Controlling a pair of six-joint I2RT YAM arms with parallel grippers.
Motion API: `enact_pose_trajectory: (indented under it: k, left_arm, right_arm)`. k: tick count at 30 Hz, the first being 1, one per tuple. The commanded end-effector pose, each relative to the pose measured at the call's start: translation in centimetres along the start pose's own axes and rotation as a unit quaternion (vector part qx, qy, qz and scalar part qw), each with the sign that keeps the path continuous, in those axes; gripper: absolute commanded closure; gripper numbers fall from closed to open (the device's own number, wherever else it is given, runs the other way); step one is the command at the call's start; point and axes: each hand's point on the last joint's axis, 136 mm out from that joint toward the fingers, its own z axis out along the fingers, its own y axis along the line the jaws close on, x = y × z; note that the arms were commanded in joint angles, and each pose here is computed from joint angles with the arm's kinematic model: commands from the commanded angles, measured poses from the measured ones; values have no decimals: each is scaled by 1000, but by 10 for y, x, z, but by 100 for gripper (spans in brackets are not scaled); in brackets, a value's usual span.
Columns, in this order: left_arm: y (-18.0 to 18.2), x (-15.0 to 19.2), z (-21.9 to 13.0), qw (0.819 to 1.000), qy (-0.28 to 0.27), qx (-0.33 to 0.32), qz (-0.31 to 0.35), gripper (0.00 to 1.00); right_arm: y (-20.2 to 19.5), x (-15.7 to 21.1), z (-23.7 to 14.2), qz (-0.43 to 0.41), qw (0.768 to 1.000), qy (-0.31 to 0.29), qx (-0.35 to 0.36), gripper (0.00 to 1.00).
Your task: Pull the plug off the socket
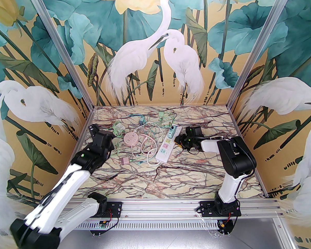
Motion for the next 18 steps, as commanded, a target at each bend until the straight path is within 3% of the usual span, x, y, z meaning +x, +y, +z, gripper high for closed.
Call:
enact_pose_trajectory:
  k: [1, 9, 12, 14, 16, 18]
  left_arm:
    - [2, 6, 23, 998, 21, -15, -52, 86]
    - [-2, 68, 77, 990, 126, -39, -56, 78]
    - [1, 81, 83, 987, 142, -51, -54, 56]
    - [1, 84, 84, 986, 148, -49, -53, 54]
    - [-2, 83, 83, 986, 150, -42, -55, 42]
    - [-5, 78, 79, 986, 149, -31, -61, 40]
  right_arm:
    - [-50, 27, 5, 26, 995, 25, 92, 66]
    - [-50, 27, 5, 26, 995, 24, 92, 66]
    - [-50, 26, 5, 26, 995, 24, 92, 66]
    - [-51, 27, 6, 27, 995, 25, 93, 66]
    - [-51, 27, 6, 26, 995, 25, 92, 66]
    - [-51, 27, 6, 27, 995, 25, 93, 66]
